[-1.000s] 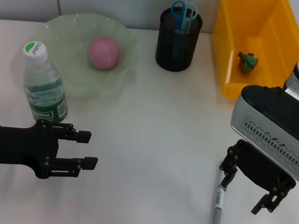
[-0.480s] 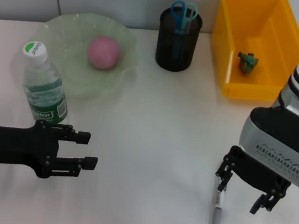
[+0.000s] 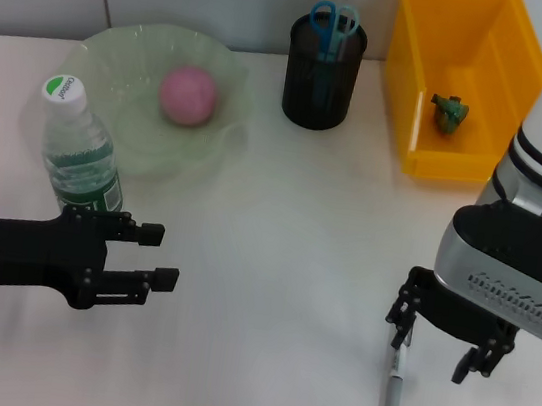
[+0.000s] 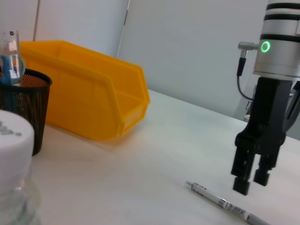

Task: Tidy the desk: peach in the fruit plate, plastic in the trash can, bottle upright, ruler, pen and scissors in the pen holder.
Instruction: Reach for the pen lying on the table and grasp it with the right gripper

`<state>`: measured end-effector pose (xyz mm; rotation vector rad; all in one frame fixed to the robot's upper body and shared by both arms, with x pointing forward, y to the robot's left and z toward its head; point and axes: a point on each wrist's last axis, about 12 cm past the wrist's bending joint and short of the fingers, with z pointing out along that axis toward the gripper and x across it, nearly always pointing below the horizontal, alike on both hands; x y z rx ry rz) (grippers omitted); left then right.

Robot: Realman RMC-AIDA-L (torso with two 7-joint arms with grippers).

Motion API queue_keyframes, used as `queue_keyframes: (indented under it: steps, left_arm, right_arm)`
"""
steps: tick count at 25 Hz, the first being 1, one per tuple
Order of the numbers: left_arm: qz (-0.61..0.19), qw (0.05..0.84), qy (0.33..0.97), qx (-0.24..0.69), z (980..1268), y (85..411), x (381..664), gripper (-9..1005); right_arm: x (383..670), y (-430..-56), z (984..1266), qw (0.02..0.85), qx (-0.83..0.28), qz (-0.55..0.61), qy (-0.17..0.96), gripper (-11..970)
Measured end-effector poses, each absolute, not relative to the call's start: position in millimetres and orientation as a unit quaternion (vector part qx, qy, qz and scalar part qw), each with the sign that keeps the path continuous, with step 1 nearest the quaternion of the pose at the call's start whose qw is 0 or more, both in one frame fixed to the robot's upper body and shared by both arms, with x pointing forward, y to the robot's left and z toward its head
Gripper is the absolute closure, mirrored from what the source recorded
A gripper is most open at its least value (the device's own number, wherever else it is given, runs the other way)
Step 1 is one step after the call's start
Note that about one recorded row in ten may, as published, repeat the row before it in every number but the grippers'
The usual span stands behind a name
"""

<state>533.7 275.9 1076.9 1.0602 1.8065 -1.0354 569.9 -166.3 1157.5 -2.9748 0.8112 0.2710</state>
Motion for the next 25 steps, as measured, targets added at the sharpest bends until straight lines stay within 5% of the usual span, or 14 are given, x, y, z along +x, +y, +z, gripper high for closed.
queue_keyframes:
  steps: [25]
  left_arm:
    - [-0.411, 0.396, 0.709, 0.414, 1073.8, 280.9, 525.9, 359]
  right_arm:
    - [569.9, -148.7, 1139.2, 0.026, -0.975, 0.060, 0.213, 413]
